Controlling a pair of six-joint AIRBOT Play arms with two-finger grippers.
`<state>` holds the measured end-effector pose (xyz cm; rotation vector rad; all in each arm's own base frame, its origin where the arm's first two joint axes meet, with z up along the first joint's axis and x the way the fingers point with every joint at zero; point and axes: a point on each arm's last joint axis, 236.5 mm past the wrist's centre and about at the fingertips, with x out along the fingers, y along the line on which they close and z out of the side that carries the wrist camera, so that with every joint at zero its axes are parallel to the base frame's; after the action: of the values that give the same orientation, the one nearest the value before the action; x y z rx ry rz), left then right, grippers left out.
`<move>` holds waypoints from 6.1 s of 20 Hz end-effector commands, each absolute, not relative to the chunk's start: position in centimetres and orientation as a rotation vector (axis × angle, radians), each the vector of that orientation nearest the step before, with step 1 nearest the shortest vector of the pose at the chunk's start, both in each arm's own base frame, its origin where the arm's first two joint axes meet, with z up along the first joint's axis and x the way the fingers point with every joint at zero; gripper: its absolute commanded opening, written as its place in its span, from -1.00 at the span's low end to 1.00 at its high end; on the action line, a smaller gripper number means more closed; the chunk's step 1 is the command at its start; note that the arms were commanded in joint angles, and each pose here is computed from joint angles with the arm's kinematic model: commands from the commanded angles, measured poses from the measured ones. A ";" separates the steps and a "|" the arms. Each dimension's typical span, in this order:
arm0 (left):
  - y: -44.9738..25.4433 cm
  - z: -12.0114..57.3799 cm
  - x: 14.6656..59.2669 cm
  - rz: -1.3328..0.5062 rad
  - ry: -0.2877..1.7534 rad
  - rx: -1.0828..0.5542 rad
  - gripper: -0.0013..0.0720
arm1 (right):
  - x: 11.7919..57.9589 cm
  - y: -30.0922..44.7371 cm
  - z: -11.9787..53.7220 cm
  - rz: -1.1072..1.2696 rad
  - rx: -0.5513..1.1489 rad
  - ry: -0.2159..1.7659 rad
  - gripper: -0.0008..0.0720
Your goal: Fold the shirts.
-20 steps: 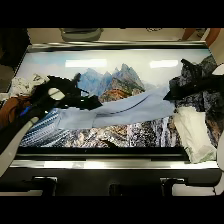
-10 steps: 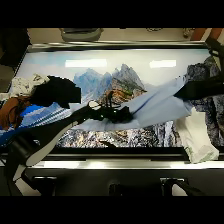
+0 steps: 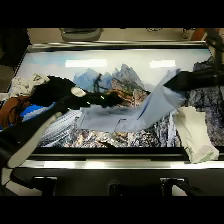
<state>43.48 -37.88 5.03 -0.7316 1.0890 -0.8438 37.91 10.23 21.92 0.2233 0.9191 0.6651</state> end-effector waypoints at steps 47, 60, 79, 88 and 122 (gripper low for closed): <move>-9.1 21.9 43.5 -0.499 0.732 -0.426 -0.88 | 43.8 8.6 5.1 0.692 0.419 1.075 -0.83; -8.6 19.6 44.0 -0.472 0.757 -0.426 -0.88 | 39.6 -11.7 17.5 0.197 0.510 0.844 -0.83; -8.6 19.7 43.9 -0.473 0.756 -0.425 -0.88 | 17.5 -20.1 6.8 -0.424 0.607 1.403 -0.83; -8.6 19.7 43.9 -0.473 0.756 -0.426 -0.88 | 13.8 -16.5 -3.2 -0.516 0.720 1.475 -0.83; -5.8 3.8 36.1 -0.009 1.243 -0.113 0.68 | 34.8 3.4 2.8 0.403 -0.136 1.429 0.69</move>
<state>36.22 -5.66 3.88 -0.1023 1.2460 -0.0104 35.16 3.36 3.01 -0.1301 1.4091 0.3983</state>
